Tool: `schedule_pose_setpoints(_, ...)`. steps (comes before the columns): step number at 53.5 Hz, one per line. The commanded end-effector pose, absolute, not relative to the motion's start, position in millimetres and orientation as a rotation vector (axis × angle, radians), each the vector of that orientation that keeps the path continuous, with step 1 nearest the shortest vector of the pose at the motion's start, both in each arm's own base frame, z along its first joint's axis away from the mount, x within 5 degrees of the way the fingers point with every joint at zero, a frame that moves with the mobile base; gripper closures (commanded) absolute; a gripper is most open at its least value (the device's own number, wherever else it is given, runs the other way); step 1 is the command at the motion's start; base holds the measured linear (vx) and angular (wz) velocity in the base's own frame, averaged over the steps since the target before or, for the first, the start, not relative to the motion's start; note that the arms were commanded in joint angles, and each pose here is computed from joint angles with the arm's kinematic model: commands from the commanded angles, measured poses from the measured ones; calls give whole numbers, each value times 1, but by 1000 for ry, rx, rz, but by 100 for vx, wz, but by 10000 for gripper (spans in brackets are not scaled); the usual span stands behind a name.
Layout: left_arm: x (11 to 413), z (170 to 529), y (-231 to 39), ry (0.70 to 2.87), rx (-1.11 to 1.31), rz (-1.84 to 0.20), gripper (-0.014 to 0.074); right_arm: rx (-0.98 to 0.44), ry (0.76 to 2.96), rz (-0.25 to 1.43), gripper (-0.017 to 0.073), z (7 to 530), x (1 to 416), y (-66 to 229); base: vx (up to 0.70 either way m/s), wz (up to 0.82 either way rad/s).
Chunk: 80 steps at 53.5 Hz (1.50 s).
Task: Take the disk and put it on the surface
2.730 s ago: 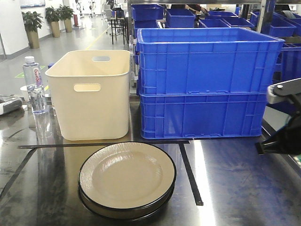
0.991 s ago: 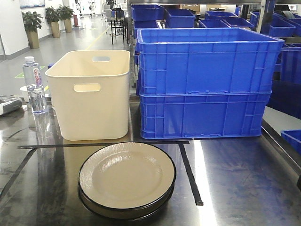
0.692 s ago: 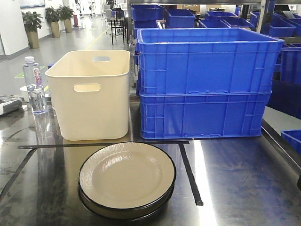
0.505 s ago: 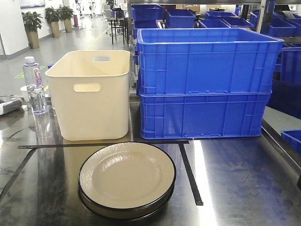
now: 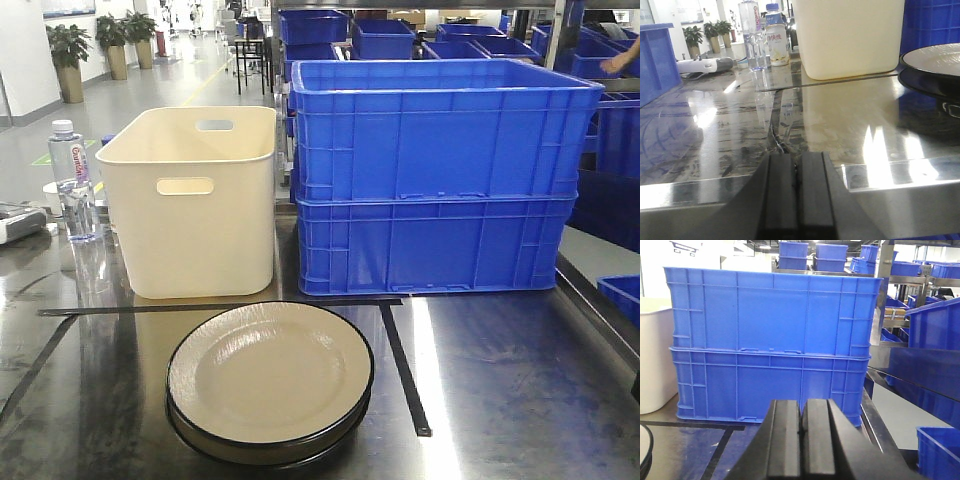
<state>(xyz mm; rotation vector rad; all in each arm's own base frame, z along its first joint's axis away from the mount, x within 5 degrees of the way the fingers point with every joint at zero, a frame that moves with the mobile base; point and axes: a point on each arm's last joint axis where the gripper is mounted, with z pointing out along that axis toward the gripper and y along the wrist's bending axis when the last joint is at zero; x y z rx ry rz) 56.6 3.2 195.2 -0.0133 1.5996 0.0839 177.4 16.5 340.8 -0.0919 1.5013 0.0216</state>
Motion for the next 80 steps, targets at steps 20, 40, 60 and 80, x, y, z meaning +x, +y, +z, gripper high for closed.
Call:
schedule_pose_setpoints(20,56,196,4,1521,-25,76,592,-87,1392,2,567,358,175,15,0,0)
schedule_pose_setpoints(40,56,196,4,1521,-25,76,592,-147,1481,-14,567,352,160,16,0,0)
schedule_pose_setpoints(60,56,196,4,1521,-25,76,592,-30,1518,-69,567,238,74,-2,0,0)
schedule_pose_setpoints(80,56,196,4,1522,-24,76,592,0,1493,-33,567,205,56,-1,0,0)
